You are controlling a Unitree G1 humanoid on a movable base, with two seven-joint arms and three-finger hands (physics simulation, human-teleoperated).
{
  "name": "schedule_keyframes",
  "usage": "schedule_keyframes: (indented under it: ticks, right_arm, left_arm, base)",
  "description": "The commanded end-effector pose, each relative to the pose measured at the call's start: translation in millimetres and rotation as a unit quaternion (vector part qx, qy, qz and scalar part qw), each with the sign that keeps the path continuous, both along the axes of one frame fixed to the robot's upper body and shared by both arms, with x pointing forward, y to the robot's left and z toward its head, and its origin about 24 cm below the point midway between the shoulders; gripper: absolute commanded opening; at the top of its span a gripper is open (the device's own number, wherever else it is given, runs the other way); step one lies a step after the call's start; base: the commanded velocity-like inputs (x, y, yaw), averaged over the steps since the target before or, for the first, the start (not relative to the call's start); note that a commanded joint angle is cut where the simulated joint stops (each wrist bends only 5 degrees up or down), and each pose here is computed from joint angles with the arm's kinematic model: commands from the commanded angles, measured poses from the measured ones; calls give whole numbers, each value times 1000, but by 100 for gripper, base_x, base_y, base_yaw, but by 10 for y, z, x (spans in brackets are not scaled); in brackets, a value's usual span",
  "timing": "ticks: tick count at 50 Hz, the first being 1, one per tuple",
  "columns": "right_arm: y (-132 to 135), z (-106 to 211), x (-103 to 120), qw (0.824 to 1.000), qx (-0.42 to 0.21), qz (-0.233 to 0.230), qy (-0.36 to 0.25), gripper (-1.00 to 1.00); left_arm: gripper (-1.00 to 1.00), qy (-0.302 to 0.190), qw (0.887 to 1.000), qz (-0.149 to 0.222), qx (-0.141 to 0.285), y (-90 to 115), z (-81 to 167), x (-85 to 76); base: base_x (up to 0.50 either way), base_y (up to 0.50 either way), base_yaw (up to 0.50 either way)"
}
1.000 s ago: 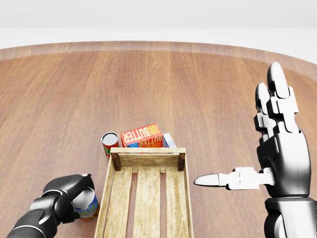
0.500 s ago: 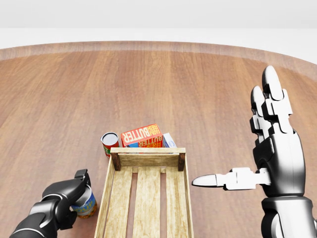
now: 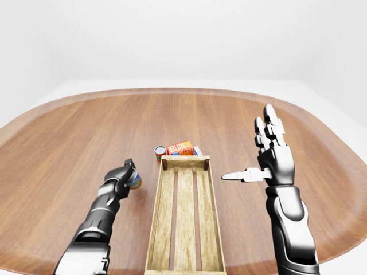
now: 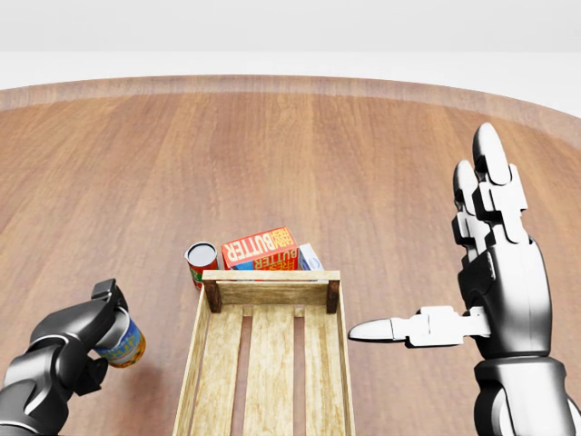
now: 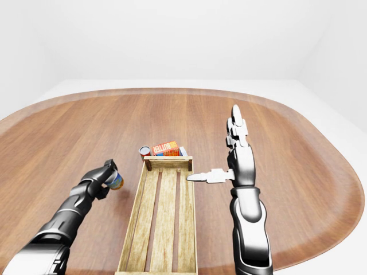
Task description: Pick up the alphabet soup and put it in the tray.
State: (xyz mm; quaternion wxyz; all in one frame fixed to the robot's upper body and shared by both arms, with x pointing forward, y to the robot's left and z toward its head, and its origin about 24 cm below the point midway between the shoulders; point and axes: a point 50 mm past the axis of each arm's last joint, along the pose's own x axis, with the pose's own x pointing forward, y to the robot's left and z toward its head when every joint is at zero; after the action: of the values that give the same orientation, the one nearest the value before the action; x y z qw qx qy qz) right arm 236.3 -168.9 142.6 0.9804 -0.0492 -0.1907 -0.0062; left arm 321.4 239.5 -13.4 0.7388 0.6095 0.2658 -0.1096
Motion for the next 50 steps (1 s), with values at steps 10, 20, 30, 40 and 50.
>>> schedule_keyframes:
  ticks: [10, 20, 30, 40, 50]
  right_arm:
    - [-17, 14, -14, 1000, -1, -3, -3, 100]
    - [-25, 47, -30, 1000, -2, -5, -11, 100]
    - [-37, 67, -55, 1000, -2, -7, -16, 100]
    - [-38, 92, -59, 1000, -3, -6, -21, 100]
    - [-28, 79, -60, 1000, -2, -6, -19, 100]
  left_arm:
    - [-100, -94, 995, -24, -2, 0, 715, -41]
    - [-100, -121, 991, -57, 1, -134, 1032, -58]
    - [-100, -148, 982, -119, 1, -377, 1305, -130]
    - [-100, -155, 969, -195, 7, -718, 1446, -134]
    - [-100, -151, 957, -246, 5, -1015, 1448, -130]
  base:
    - [0, 0, 0]
    - [0, 0, 0]
    - [0, 0, 0]
    - [0, 0, 0]
    - [0, 0, 0]
